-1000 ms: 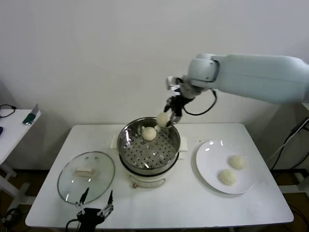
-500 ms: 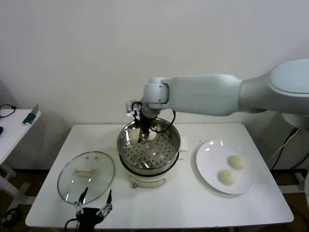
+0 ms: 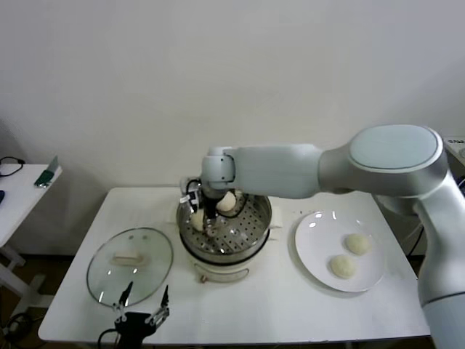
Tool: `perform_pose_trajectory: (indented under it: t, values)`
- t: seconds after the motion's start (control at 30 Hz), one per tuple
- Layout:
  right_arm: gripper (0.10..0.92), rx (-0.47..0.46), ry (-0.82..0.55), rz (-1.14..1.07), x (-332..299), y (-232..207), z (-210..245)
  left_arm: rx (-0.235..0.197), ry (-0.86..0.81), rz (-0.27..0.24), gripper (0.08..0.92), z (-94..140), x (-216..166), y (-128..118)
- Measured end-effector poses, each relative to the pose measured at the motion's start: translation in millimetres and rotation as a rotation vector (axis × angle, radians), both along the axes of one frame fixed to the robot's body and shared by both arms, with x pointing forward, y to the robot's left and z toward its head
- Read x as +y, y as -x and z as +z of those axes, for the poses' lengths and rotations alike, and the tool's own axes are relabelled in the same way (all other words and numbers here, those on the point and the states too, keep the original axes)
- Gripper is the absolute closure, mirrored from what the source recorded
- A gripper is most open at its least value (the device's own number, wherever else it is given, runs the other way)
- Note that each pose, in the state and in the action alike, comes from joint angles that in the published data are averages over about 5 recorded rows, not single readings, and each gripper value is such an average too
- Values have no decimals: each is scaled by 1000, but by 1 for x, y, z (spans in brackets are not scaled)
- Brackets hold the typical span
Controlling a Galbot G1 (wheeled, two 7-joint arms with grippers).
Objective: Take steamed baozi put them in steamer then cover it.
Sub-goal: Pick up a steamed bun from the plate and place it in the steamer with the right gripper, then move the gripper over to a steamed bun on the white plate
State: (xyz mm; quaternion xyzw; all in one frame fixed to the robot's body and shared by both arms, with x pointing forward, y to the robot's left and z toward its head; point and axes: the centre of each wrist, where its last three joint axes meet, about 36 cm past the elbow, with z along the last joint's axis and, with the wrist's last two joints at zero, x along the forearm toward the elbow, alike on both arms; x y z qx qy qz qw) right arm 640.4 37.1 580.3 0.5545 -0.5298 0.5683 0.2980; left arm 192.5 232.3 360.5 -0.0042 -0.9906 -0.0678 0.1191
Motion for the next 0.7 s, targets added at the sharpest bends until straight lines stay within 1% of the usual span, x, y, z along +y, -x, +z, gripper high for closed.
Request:
perform_pose_trajectory:
  t: [0.1, 0.2, 0.33, 0.43, 0.57, 0.7]
  values:
    - [257, 2, -10, 5, -2, -2, 3, -1, 0, 0, 177, 1, 0, 0]
    - [210, 9, -19, 13, -11, -6, 14, -3, -1, 1, 177, 1, -1, 0]
    - [200, 25, -24, 28, -37, -15, 42, -3, -1, 1, 177, 2, -2, 1]
    - [200, 39, -20, 29, -69, -22, 67, -4, 1, 2, 177, 2, -3, 1]
    - [199, 58, -4, 6, -130, -23, 96, -4, 0, 2, 177, 2, -2, 1]
    - [200, 79, 27, -43, -203, -15, 102, -6, 0, 0, 177, 3, -2, -1]
